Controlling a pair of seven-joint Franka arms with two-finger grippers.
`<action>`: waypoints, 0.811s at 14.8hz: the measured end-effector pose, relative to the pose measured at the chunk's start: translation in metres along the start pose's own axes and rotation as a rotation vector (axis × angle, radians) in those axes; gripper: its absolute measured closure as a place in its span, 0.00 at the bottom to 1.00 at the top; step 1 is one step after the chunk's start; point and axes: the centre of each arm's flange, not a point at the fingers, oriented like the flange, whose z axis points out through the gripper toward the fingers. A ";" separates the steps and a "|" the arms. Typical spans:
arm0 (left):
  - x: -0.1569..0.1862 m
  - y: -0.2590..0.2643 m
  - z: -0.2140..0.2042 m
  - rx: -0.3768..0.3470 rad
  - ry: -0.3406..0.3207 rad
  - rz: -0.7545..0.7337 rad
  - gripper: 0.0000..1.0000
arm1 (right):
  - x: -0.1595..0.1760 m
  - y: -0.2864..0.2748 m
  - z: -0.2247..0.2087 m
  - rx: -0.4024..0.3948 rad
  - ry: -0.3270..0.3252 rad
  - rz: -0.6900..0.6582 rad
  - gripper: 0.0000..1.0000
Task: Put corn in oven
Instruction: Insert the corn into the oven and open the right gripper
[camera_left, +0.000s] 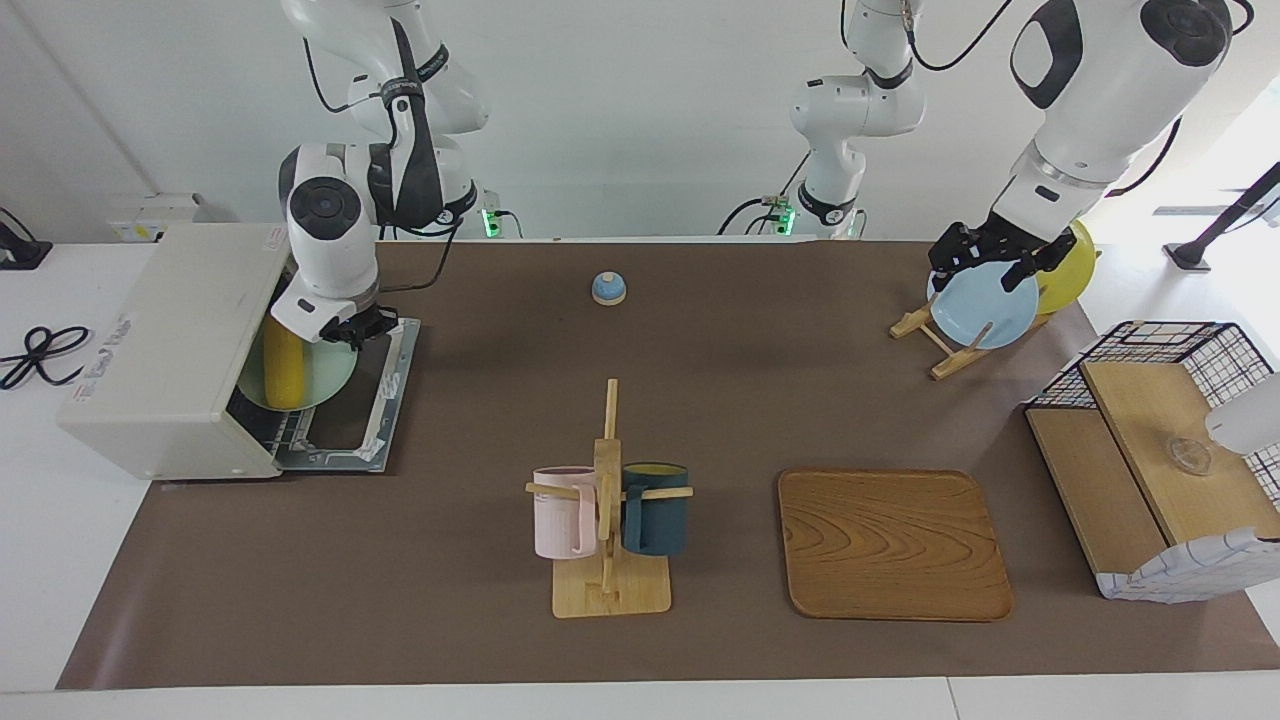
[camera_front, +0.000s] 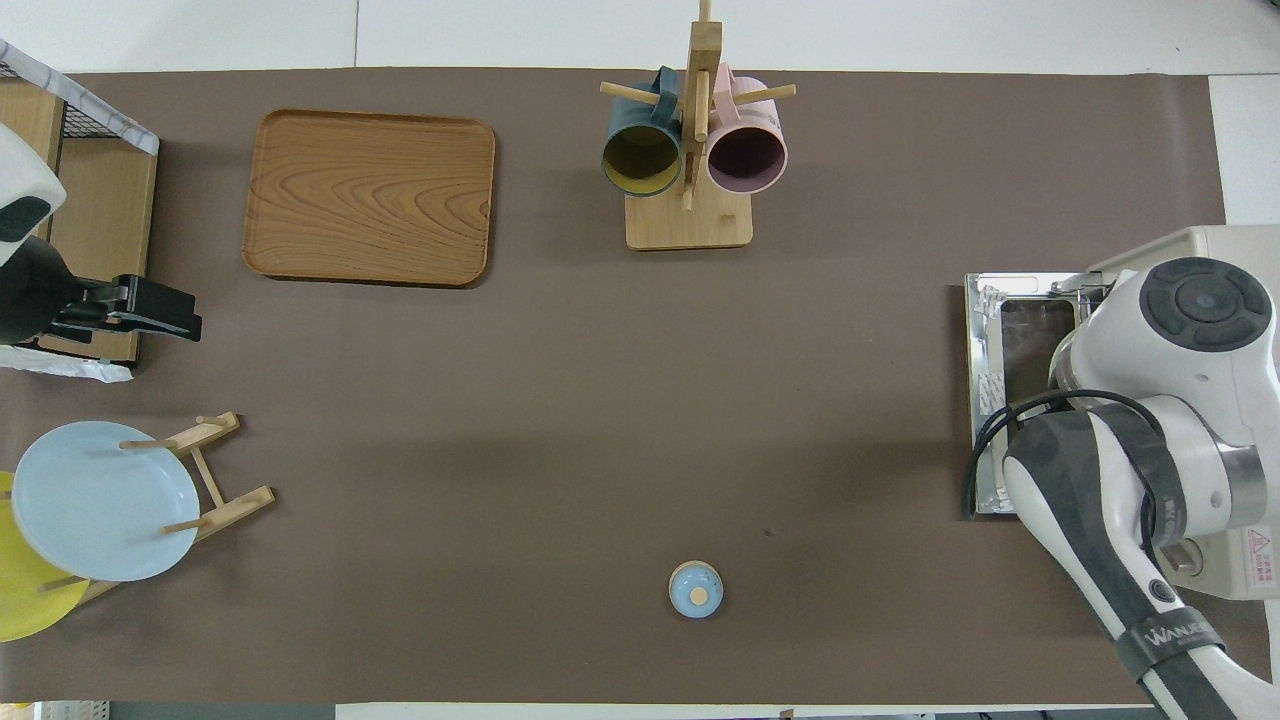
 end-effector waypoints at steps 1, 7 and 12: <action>0.000 -0.001 0.000 0.000 0.000 -0.003 0.00 | -0.003 0.005 0.002 0.002 0.006 -0.004 0.97; 0.000 -0.006 0.000 -0.001 0.000 -0.011 0.00 | -0.009 0.015 0.008 0.009 0.002 -0.003 0.92; 0.000 -0.006 0.000 -0.001 0.000 -0.011 0.00 | -0.010 0.016 0.011 0.010 -0.002 -0.001 0.91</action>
